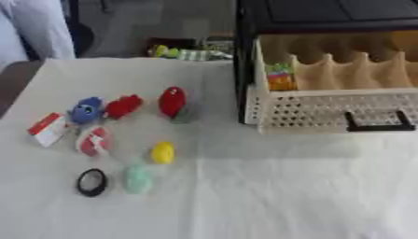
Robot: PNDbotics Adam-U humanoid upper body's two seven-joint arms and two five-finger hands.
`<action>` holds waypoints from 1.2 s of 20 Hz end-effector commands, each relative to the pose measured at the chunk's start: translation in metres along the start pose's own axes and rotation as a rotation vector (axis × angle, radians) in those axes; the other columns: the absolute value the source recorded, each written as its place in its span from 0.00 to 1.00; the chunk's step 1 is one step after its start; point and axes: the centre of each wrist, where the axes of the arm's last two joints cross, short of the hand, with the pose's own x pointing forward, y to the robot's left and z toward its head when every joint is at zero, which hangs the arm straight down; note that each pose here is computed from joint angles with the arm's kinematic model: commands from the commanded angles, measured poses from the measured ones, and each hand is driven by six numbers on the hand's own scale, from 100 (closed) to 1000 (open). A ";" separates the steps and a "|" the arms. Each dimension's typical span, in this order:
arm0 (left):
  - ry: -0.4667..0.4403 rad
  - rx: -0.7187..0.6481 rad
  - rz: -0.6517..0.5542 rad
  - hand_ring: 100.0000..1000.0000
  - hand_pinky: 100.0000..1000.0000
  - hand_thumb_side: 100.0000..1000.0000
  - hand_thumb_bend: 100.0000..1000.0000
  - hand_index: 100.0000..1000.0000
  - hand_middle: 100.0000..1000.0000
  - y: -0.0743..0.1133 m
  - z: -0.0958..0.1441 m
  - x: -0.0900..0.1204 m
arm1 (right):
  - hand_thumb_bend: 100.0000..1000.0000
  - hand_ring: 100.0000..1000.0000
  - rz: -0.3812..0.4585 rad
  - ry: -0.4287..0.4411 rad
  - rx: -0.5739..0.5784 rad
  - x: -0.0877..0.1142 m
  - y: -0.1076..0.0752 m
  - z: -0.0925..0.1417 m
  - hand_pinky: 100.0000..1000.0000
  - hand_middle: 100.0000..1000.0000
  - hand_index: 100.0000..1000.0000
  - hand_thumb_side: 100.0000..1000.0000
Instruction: Pick up objects from table and place into drawer.
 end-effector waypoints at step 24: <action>0.157 0.044 -0.004 0.58 0.40 0.93 0.00 0.85 0.65 0.003 0.049 -0.016 | 0.00 0.49 0.006 0.253 1.285 -0.003 -0.010 0.019 0.67 0.60 0.83 0.94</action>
